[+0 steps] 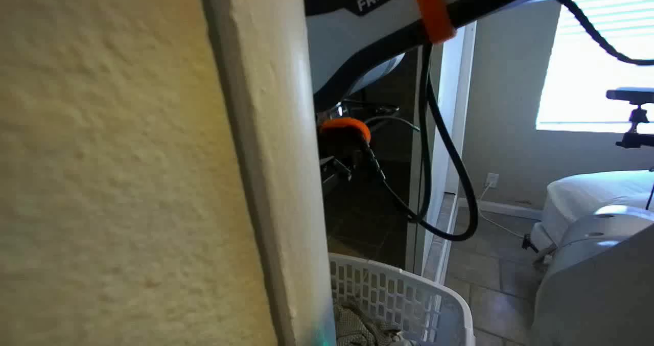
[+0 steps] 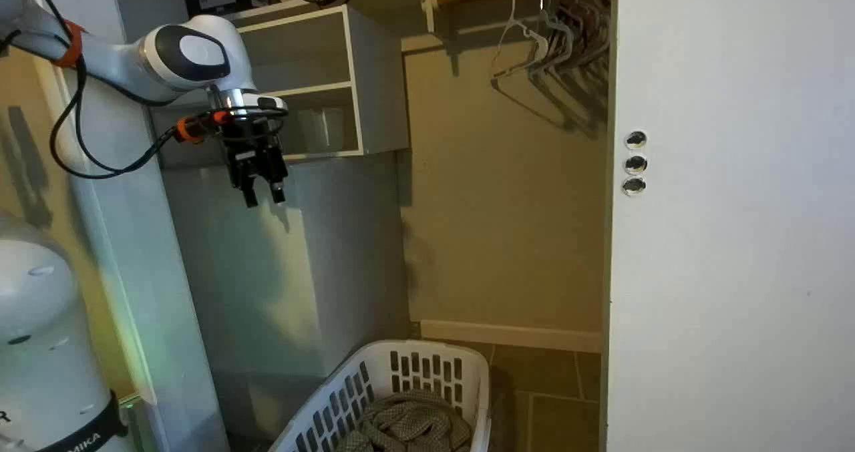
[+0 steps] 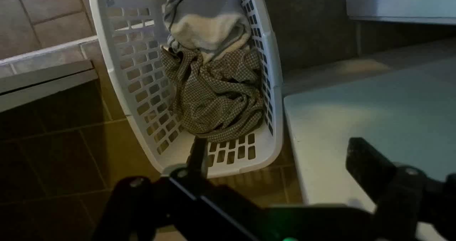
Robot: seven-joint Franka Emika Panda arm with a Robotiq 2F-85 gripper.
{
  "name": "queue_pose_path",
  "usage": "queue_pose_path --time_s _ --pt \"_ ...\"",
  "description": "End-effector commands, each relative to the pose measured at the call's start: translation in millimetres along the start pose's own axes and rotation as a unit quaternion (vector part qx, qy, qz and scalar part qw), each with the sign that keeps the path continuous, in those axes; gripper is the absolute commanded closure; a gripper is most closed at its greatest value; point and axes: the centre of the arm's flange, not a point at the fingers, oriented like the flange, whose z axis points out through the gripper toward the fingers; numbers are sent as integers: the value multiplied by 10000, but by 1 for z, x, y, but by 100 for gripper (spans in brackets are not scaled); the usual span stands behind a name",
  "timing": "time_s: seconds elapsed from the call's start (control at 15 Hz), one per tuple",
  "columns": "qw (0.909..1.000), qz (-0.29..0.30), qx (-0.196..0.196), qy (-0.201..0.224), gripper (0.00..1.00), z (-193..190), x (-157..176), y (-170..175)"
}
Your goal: Move the jar to the above shelf
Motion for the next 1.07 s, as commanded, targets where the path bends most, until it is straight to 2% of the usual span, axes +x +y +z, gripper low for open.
queue_pose_path --time_s 0.0,0.4,0.53,0.8,1.0 --pt "10000 0 0 0 0 0 0 0" --pt "10000 0 0 0 0 0 0 0" --pt "9996 146 -204 123 0 -5 3 5" --pt "9924 364 -1010 609 0 -32 14 17" --pt "9841 354 -1246 1217 0 -62 22 16"
